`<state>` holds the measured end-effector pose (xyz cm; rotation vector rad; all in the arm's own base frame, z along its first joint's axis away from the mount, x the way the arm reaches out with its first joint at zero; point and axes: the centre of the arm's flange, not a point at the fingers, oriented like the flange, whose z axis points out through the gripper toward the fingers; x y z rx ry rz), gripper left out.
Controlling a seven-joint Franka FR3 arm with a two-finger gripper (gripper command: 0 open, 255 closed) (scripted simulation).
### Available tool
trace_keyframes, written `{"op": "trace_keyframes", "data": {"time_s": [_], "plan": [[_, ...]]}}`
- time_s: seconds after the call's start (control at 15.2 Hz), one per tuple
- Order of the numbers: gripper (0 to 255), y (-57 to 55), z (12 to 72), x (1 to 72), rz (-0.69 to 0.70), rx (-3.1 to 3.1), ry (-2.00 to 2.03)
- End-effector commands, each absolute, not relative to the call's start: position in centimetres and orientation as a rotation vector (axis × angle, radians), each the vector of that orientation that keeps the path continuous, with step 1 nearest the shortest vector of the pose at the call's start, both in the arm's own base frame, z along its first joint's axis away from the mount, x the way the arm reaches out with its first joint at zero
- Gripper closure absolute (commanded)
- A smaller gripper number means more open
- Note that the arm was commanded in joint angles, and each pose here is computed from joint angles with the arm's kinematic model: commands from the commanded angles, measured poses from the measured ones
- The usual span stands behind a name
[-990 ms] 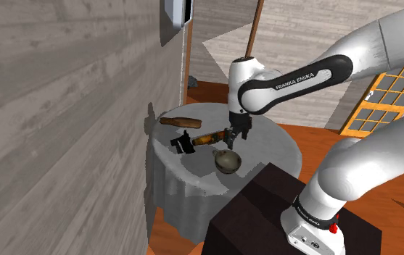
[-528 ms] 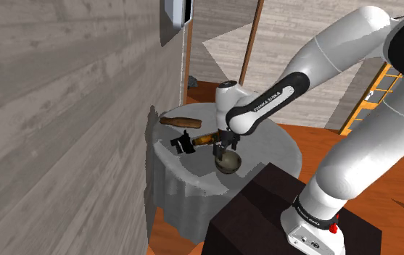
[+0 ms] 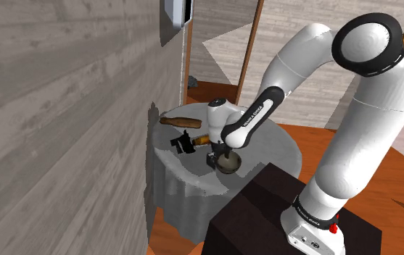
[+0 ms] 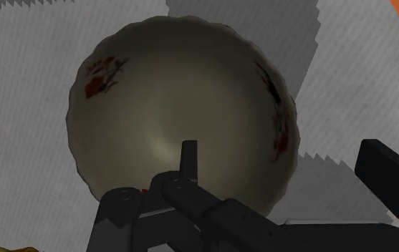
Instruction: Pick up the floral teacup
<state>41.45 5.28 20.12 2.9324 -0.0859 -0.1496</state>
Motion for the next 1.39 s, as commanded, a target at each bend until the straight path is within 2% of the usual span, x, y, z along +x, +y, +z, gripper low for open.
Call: {"op": "trace_keyframes", "data": {"time_s": [0.0, 0.33, 0.4, 0.99, 1.32], "plan": [[0, 5.4, 19.0, 41.4, -0.149, 2.933, -0.086], [0, 5.4, 17.6, 41.4, -0.149, 2.933, -0.086], [255, 5.4, 17.6, 41.4, -0.149, 2.933, -0.086], [255, 5.4, 17.6, 41.4, -0.149, 2.933, -0.086], [255, 5.4, 20.3, 41.4, -0.149, 2.933, -0.086]]}}
